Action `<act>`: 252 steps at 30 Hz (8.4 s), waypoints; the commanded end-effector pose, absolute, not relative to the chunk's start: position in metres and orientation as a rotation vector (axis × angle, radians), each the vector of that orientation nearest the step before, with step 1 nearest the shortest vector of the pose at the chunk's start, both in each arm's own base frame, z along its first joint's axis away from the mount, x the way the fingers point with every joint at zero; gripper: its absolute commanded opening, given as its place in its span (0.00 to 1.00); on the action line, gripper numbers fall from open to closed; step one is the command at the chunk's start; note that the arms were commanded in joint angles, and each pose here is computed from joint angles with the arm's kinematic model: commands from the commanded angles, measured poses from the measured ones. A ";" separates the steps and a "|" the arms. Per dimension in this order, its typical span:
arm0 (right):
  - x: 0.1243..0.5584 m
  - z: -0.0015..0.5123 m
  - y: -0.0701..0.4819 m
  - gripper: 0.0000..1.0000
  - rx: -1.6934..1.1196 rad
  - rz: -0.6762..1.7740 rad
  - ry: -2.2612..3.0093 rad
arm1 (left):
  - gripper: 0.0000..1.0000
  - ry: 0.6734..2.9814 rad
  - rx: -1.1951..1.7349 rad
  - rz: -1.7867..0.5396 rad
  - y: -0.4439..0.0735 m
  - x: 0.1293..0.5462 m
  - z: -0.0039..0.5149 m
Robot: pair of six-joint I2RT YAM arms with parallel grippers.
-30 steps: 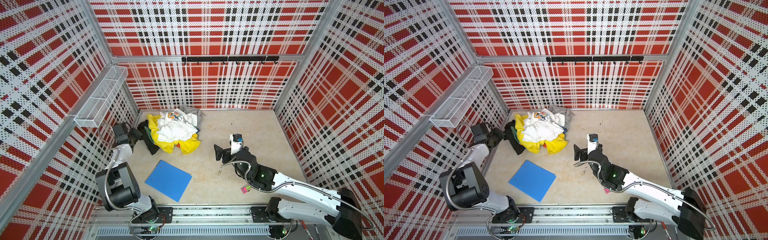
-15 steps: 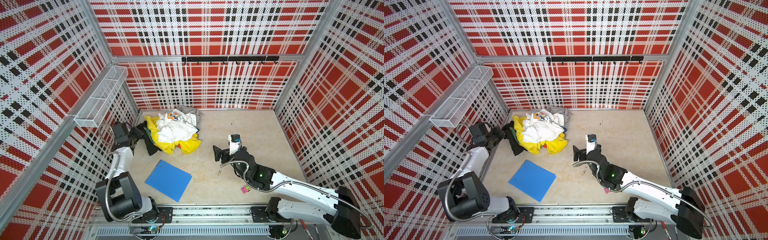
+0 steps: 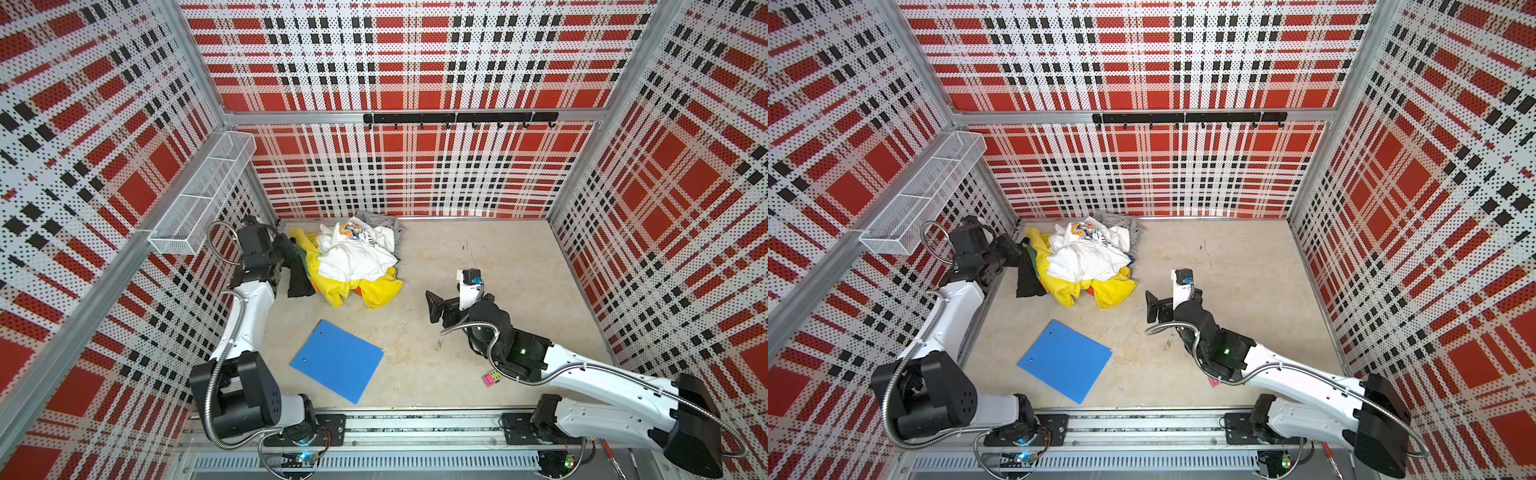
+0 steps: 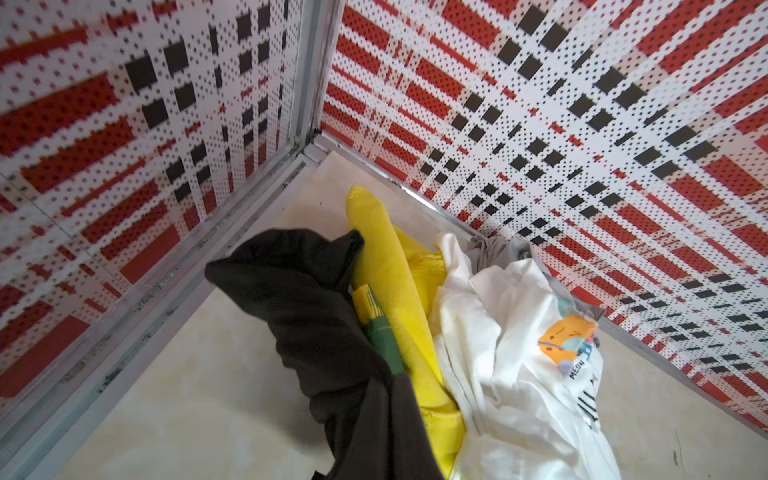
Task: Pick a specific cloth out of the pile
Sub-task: 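Close the left gripper on the black garment and lift it, then raise the black garment high with the left gripper, pulling it free of the pile, then carry the black garment toward the table center while the right gripper reaches to grasp it, then hold the black garment with both grippers and move it away from the pile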
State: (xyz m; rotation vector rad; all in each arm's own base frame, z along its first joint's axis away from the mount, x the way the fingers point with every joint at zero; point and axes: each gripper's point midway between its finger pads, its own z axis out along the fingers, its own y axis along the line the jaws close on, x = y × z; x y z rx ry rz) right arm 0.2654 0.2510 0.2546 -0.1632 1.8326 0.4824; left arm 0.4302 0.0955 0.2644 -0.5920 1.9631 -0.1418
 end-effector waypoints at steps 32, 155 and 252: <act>0.264 0.255 0.249 1.00 -0.130 0.499 1.819 | 0.00 1.553 -0.442 -0.155 0.103 0.435 0.436; 0.257 0.261 0.267 1.00 -0.151 0.631 1.809 | 0.02 0.592 -0.199 -0.825 0.053 0.351 0.747; 0.381 0.424 0.238 0.01 -0.076 0.795 1.452 | 0.05 1.039 -0.128 -1.329 -0.182 0.403 0.628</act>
